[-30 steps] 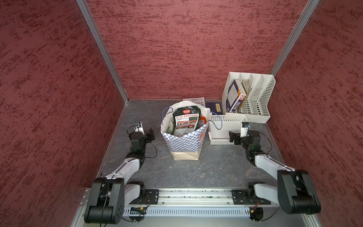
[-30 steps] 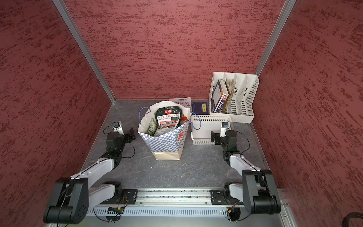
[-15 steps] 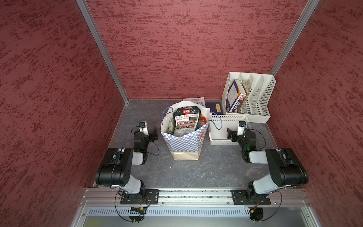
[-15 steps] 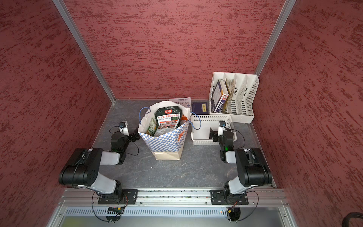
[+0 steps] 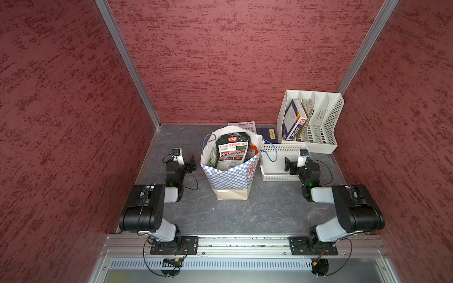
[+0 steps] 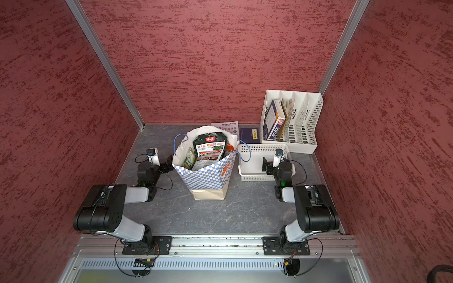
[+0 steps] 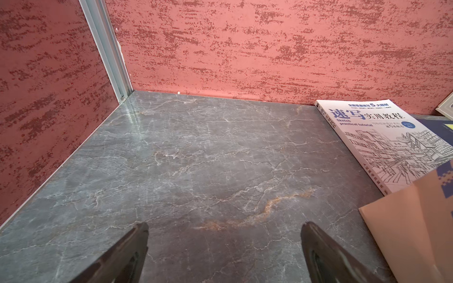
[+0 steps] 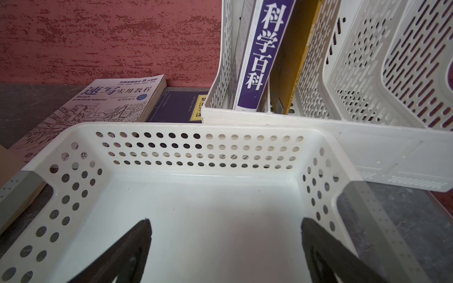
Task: Place the condiment packets inside the bag
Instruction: Reset both arms
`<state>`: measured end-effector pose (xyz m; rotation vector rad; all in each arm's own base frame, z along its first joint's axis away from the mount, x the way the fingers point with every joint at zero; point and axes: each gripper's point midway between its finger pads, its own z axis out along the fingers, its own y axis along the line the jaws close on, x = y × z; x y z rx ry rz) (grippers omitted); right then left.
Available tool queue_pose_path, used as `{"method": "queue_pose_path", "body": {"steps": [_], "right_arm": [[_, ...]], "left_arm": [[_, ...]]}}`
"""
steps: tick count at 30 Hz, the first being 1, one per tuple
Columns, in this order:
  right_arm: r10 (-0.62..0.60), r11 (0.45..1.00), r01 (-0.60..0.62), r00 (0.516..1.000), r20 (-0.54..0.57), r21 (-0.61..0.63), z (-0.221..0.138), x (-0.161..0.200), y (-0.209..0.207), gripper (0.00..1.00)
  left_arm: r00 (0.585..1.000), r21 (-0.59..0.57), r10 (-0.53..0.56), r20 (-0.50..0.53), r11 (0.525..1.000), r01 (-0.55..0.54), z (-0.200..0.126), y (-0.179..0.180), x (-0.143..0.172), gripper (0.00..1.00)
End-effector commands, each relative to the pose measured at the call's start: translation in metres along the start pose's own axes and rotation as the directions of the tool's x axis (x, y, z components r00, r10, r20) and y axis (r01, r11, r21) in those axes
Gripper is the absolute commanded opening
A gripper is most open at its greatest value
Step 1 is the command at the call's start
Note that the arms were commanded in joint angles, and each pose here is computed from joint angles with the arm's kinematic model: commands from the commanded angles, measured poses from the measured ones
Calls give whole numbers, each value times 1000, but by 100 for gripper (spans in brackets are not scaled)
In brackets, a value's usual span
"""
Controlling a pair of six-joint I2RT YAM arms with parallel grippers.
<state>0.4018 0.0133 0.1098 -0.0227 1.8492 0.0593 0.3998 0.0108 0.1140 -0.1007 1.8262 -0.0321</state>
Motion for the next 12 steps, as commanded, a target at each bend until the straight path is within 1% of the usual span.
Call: {"method": "queue_pose_path", "body": {"steps": [1,6,12], "right_arm": [[10,1000,-10,1000,15,26,2,-6,-5,99],[10,1000,-11,1000,16,25,2,-6,-5,99],[10,1000,-10,1000,16,25,2,-6,-5,99]], "left_arm": [[1000,-3,-1,5,1000,1,1,0,-3,100],[1000,15,-18,-6,1000,18,2,2,-3,100],[1000,14,-11,2,1000,11,0,1,-2,100]]}}
